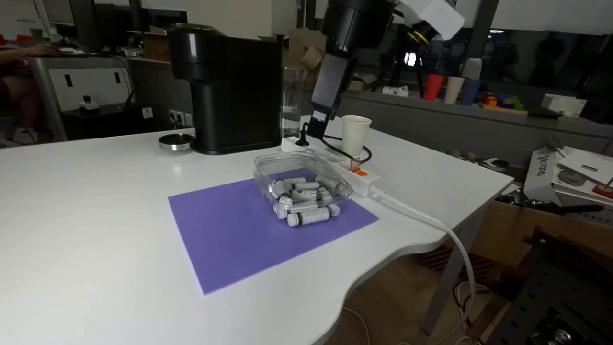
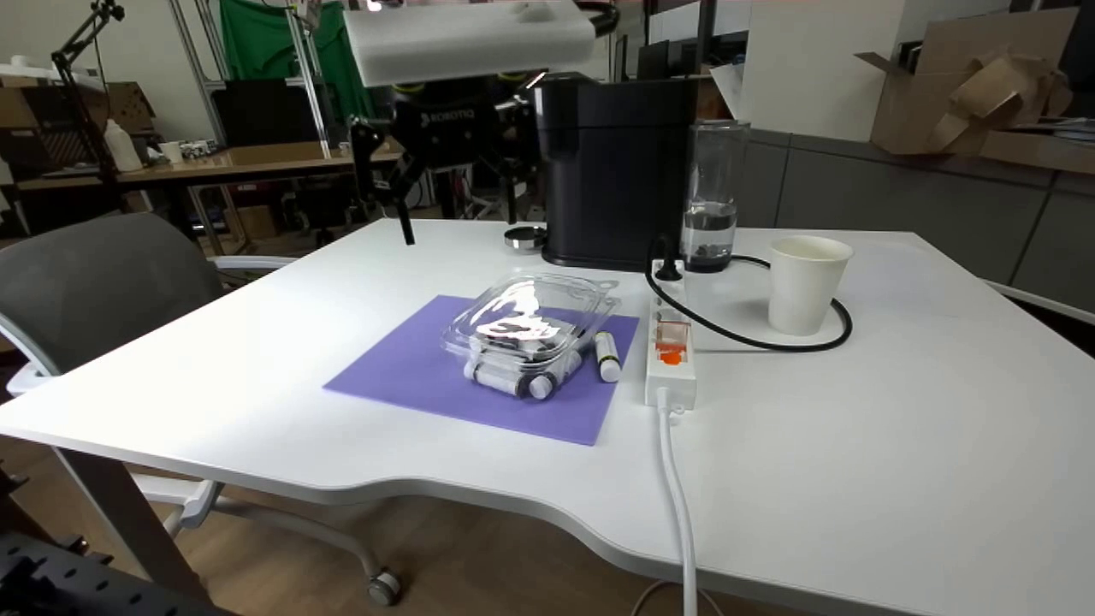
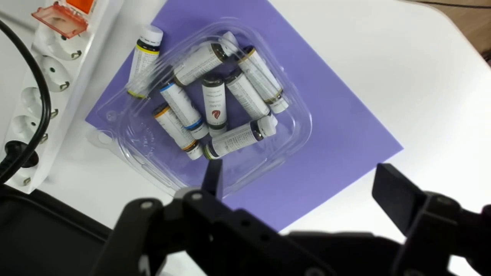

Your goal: Close the lid of the bowl

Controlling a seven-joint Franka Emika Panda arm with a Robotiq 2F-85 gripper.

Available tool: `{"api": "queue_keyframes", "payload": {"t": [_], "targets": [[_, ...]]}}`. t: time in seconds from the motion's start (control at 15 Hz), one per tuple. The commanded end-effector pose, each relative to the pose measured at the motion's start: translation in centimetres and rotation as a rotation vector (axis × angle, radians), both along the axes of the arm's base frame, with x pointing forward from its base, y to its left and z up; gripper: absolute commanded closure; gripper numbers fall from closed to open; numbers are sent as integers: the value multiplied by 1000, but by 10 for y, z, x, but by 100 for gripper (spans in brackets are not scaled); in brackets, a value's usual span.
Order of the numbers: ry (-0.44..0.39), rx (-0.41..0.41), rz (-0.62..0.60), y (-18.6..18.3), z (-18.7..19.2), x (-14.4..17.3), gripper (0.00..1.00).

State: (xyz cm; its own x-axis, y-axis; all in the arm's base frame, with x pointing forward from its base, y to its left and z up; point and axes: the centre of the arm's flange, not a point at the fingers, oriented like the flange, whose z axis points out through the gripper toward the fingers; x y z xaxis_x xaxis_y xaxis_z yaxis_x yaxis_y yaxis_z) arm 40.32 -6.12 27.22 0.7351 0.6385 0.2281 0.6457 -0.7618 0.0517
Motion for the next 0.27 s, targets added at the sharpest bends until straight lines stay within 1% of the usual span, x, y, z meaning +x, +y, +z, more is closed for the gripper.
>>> {"api": "queue_keyframes", "payload": {"t": [0.0,0.2], "targets": [[-6,-20,17,-22,1,16,0],[-4,-41,42,-31,4,17,0]]}}
